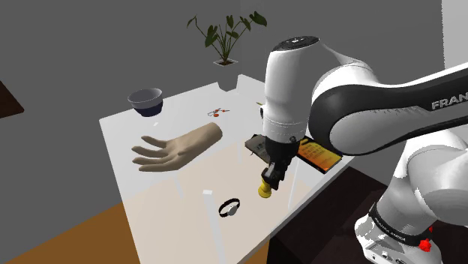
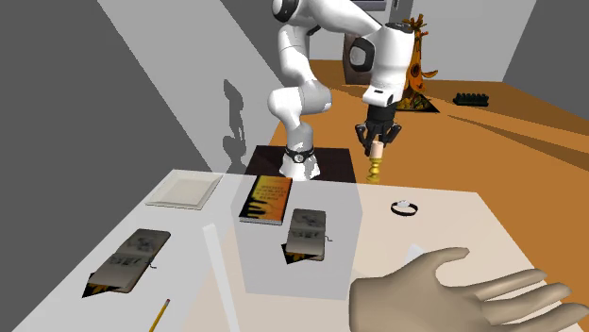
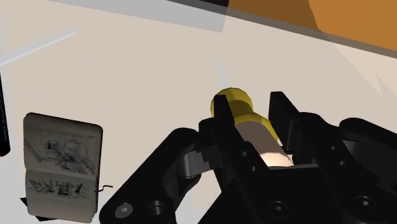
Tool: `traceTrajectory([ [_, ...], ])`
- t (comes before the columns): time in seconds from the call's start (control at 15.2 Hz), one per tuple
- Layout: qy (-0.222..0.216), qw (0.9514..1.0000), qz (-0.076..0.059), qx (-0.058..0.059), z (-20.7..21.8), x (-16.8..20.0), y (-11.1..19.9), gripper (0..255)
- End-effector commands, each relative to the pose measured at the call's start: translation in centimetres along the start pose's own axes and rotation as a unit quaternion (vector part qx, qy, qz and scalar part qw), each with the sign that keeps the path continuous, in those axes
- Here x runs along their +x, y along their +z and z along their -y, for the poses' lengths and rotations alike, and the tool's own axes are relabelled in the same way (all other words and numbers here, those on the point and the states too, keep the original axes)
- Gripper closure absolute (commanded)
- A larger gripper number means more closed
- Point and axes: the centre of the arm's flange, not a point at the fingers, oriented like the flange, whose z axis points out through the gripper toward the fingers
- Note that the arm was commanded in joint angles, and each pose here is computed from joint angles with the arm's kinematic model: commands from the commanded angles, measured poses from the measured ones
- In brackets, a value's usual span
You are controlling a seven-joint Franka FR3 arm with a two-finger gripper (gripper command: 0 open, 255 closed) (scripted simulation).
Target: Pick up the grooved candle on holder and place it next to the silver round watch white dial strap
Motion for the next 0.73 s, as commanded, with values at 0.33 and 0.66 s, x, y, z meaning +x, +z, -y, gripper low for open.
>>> traceTrajectory([
  [0.33,0.0,1.0,0.0,0.0,0.0,0.0,3.7,255],
  [0.66,0.0,1.0,0.0,0.0,0.0,0.0,5.9,255],
])
